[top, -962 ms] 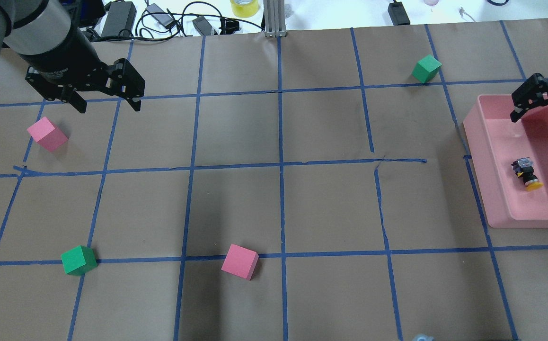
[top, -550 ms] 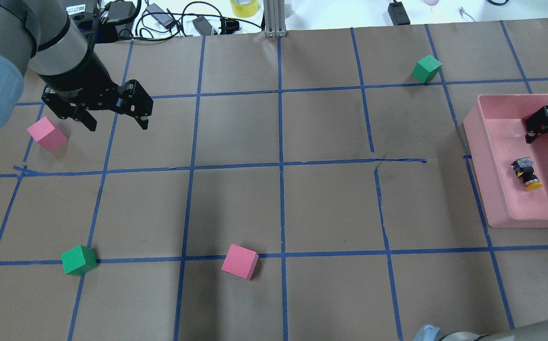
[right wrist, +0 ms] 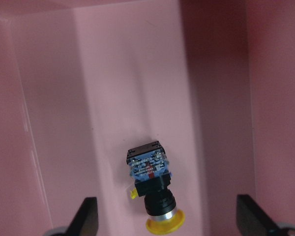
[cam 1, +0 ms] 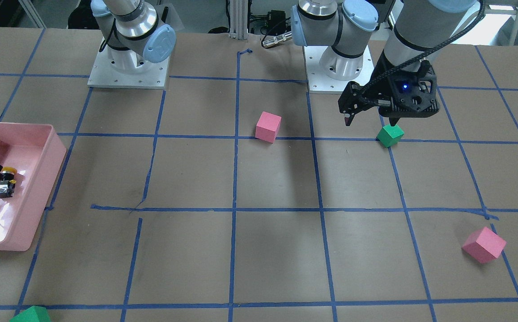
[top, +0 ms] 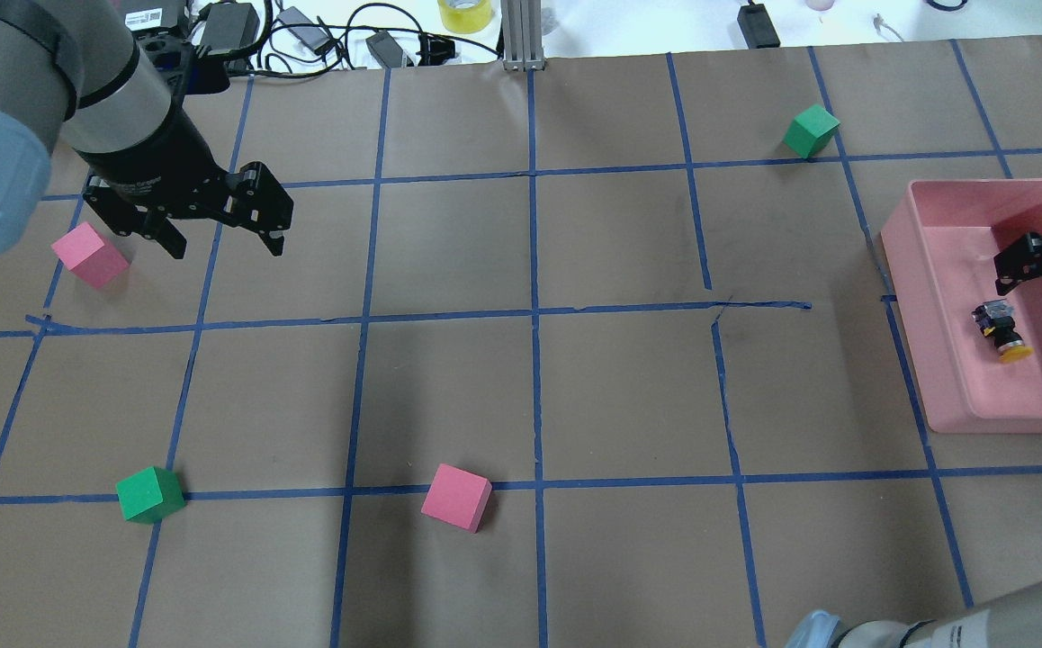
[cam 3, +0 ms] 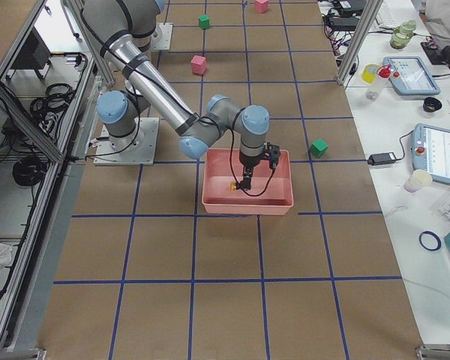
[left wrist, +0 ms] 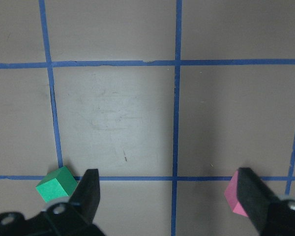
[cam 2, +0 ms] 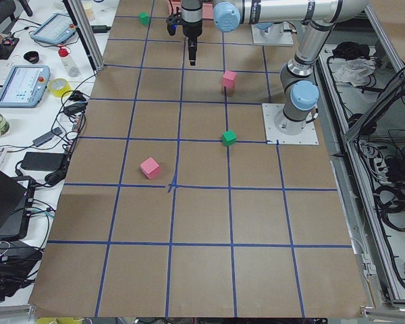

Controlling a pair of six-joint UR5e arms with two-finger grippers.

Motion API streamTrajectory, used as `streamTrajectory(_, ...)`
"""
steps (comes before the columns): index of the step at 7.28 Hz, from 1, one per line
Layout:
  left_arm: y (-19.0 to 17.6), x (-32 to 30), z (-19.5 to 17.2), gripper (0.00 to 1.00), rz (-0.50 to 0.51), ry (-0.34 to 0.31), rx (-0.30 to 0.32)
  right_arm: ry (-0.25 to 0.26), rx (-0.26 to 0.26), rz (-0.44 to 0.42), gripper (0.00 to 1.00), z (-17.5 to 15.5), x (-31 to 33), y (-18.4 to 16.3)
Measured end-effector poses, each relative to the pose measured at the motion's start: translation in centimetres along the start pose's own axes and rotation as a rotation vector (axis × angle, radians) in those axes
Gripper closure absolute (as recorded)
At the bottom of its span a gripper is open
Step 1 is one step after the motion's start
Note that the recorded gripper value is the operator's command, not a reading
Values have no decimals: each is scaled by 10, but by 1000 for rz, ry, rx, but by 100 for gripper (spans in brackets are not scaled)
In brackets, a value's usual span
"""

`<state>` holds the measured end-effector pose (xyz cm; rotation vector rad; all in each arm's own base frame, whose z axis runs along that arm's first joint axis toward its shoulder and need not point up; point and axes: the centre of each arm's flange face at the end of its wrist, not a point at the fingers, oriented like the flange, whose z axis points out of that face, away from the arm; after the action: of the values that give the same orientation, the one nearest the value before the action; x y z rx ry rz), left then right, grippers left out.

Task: Align button upright
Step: 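Lower the right gripper into the bin onto the black button switch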

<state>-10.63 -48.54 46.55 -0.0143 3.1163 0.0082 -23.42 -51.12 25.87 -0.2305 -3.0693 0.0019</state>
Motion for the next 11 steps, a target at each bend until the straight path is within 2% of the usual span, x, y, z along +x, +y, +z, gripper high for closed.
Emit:
streamTrajectory(4,0,2,0,0,1,12,5,-6,-11,-35,0,7,-1,3)
streamTrajectory(6,-1,2,-3,0,2,18,10,9,8,-56,0,10,1,-1)
streamTrajectory(8,-2,3,-1,0,1,23,8,17,40,-133,0,22,3,-8)
streamTrajectory(11,1,5,-7,0,-3,40,17,-56,95,-301,0,30,-6,-13)
